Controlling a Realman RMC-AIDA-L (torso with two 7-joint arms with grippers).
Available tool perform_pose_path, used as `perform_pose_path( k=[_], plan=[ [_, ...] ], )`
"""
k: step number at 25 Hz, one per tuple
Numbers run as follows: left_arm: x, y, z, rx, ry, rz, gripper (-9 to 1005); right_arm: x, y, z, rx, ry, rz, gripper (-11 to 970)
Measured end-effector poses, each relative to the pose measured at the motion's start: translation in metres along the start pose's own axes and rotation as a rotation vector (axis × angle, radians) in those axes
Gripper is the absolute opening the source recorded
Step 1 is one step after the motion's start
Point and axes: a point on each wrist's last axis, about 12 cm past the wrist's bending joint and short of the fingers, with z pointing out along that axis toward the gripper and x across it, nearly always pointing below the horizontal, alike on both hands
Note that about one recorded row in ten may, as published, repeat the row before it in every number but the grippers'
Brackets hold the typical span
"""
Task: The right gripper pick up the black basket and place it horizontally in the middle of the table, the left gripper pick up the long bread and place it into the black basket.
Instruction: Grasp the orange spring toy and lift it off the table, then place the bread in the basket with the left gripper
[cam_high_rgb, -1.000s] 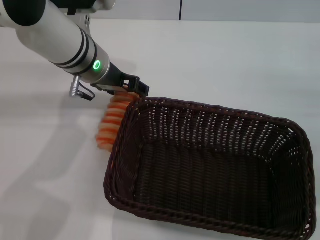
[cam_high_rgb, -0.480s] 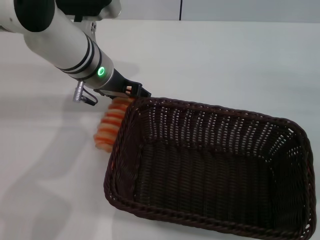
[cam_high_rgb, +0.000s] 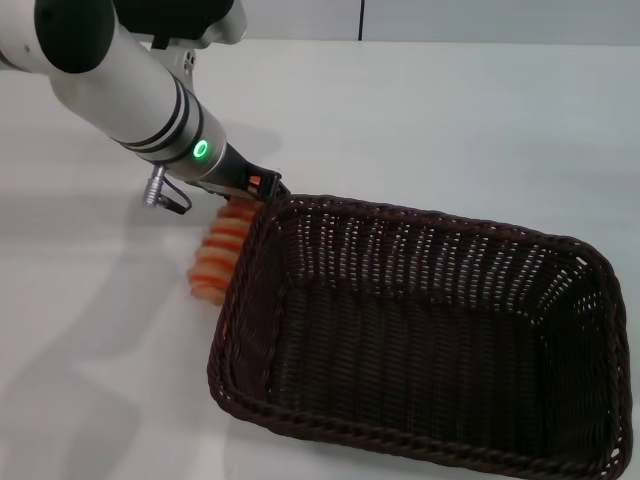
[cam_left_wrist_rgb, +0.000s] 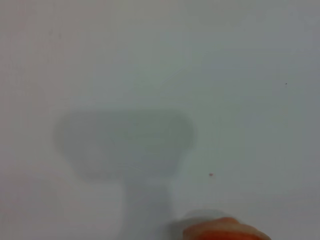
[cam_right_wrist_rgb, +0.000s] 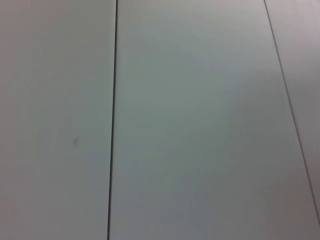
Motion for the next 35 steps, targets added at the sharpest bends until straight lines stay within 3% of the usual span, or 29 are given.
perform_pose_path(
  k=[4, 5, 8, 9, 10, 13, 14, 16, 17, 18, 21, 24, 29, 35],
  plan=[
    [-0.005, 0.001, -0.007, 0.005, -0.054, 0.049, 586, 0.000, 0.000, -0.001, 0.004, 0.002, 0.001, 383],
    [-0.017, -0.002, -0.024, 0.016, -0.187, 0.143, 577, 0.000, 0.000, -0.001, 0.004, 0.002, 0.001, 383],
    [-0.023, -0.005, -0.032, 0.018, -0.228, 0.181, 550, 0.000, 0.001, 0.000, 0.003, 0.002, 0.000, 383],
    [-0.029, -0.008, -0.043, 0.019, -0.270, 0.227, 541, 0.000, 0.001, 0.000, 0.002, 0.003, -0.003, 383],
    [-0.041, -0.021, -0.080, 0.023, -0.378, 0.351, 532, 0.000, 0.002, 0.001, 0.000, 0.004, -0.004, 383],
    [-0.042, -0.025, -0.091, 0.023, -0.406, 0.380, 509, 0.001, 0.003, 0.002, -0.004, 0.005, -0.006, 383],
    [-0.042, -0.041, -0.128, 0.025, -0.478, 0.483, 502, 0.001, 0.003, 0.003, -0.006, 0.005, -0.009, 383],
    [-0.039, -0.052, -0.146, 0.030, -0.500, 0.537, 487, 0.001, 0.004, 0.004, -0.007, 0.004, -0.010, 383],
    [-0.030, -0.067, -0.164, 0.041, -0.492, 0.606, 478, 0.001, 0.004, 0.006, -0.005, 0.003, -0.010, 383],
    [-0.030, -0.067, -0.164, 0.041, -0.492, 0.606, 469, 0.001, 0.004, 0.006, -0.005, 0.003, -0.010, 383],
    [-0.015, -0.086, -0.173, 0.071, -0.447, 0.677, 443, 0.001, 0.004, 0.009, -0.004, 0.005, -0.011, 383],
    [0.004, -0.100, -0.164, 0.153, -0.346, 0.686, 418, 0.000, 0.004, 0.012, 0.000, 0.001, -0.009, 383],
    [0.022, -0.103, -0.149, 0.299, -0.299, 0.619, 385, -0.002, 0.007, 0.017, -0.006, -0.010, -0.001, 383],
    [0.031, -0.090, -0.134, 0.353, -0.266, 0.509, 383, -0.004, 0.009, 0.023, -0.015, -0.025, 0.002, 383]
  ],
)
